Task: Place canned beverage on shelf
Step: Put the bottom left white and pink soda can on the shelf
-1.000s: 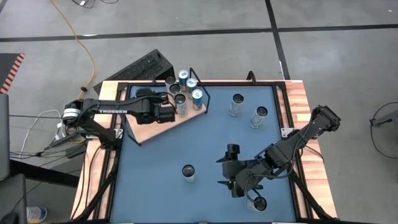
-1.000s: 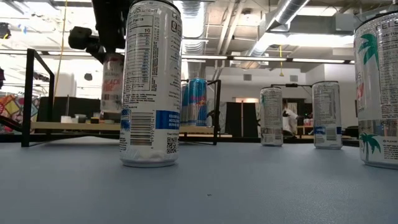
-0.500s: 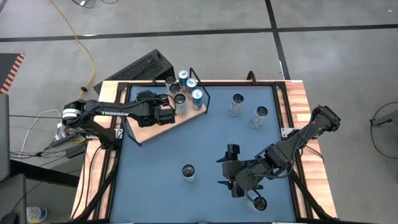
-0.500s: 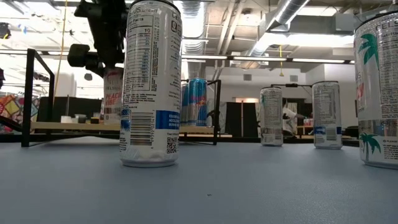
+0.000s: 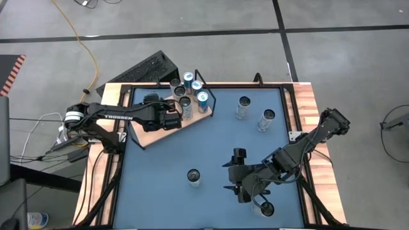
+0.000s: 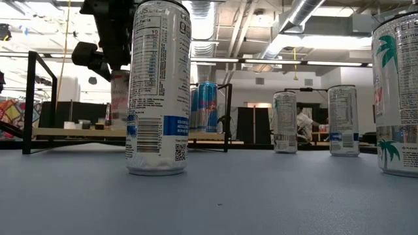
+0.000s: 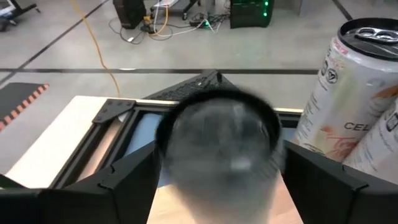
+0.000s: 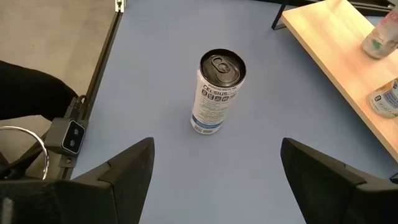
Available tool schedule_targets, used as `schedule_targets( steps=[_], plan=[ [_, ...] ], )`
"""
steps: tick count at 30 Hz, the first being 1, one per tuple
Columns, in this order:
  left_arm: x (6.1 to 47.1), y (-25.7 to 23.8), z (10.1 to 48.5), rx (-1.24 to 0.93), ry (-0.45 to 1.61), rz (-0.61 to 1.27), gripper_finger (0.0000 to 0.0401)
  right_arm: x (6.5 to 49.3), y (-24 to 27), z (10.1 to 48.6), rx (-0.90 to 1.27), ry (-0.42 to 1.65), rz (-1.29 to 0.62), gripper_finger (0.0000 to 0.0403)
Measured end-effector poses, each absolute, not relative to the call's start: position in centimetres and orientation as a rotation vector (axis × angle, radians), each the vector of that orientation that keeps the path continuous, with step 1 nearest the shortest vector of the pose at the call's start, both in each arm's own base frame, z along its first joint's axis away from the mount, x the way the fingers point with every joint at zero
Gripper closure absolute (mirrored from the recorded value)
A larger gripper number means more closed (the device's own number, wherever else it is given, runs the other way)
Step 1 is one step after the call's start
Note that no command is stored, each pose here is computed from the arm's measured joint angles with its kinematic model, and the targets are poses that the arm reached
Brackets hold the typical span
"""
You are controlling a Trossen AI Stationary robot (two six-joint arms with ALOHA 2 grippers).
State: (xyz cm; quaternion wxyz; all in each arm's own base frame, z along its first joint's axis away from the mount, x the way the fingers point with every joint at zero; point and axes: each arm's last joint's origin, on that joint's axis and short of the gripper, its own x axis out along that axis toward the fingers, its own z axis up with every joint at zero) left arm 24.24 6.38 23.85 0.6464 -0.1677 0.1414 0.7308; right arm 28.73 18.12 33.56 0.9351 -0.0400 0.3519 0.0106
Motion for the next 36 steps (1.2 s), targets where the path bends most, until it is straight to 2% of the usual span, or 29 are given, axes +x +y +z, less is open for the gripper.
schedule_targets(
  steps=[13, 23, 36],
  plan=[
    [24.3, 6.3, 24.1, -0.349, 0.303, 1.652, 0.0099, 28.5, 18.5, 33.6, -0.074, 0.721, 0.032, 0.0069],
    [23.1, 5.8, 26.6, -0.216, 0.337, 1.601, 0.0098, 28.4, 18.6, 33.5, -0.073, 0.724, 0.034, 0.0069],
    [22.2, 5.7, 24.2, -0.183, 0.318, 1.619, 0.0099, 28.4, 18.6, 33.5, -0.073, 0.724, 0.034, 0.0069]
  ],
)
